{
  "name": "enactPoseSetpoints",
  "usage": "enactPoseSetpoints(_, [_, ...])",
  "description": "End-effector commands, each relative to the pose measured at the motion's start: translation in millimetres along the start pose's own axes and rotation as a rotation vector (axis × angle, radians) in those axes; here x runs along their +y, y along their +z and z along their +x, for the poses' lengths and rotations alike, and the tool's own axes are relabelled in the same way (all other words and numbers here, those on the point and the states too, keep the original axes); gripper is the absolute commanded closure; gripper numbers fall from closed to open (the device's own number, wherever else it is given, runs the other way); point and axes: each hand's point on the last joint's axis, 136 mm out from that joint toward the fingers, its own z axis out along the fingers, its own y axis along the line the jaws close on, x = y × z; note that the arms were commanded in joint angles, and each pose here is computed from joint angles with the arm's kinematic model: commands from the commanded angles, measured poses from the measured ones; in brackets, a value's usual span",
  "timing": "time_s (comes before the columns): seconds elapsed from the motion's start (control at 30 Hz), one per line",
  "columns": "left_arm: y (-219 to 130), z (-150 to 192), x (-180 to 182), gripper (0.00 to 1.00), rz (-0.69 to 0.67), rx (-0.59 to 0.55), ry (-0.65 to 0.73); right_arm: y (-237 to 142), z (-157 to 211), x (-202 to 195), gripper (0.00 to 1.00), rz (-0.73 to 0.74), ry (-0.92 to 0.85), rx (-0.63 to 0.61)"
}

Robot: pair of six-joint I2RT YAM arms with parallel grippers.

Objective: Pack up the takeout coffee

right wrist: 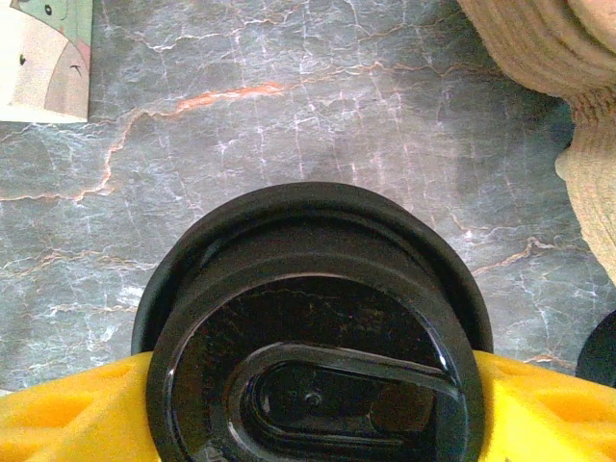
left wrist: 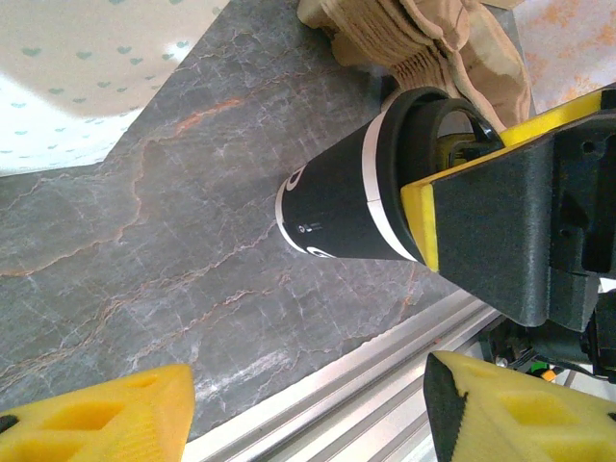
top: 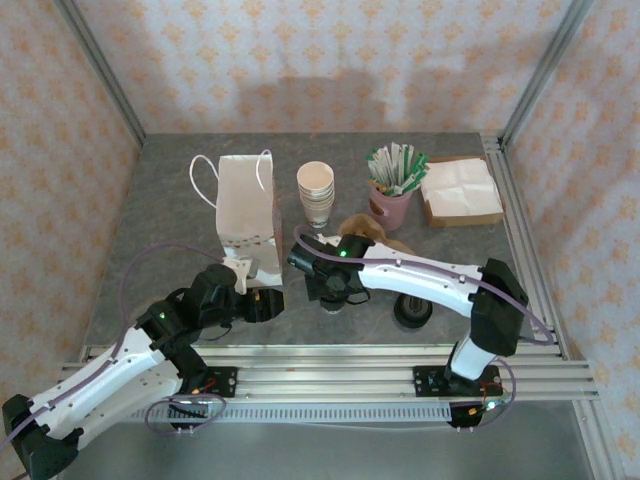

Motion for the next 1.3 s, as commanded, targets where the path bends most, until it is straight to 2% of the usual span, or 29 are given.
enactPoseSetpoints(0.0, [-2.7,-9.1,-5.6,0.35,0.0,-0.035,0.004,-0.3,2.6,-2.1,0.23,0.035,-0.017,0.012])
enactPoseSetpoints(0.77, [4.3,-10.5,-13.0,0.38,0.009,-0.038,-0.015,-33.2,-16.8,0.2,0.18,-0.057,0.05,-0.112])
enactPoseSetpoints(0.97, [7.9,-9.0,-13.6,0.4,0.002,-0.042,-0.019,-23.9,-12.0,-0.7,0.22,-0.042,0.051,-0.092])
enactPoseSetpoints(1.27, [12.5,-9.0,-12.6,0.47,-0.007,-0.057,-0.056,-32.1,-20.6,3.4,0.22,-0.084,0.086,-0.137])
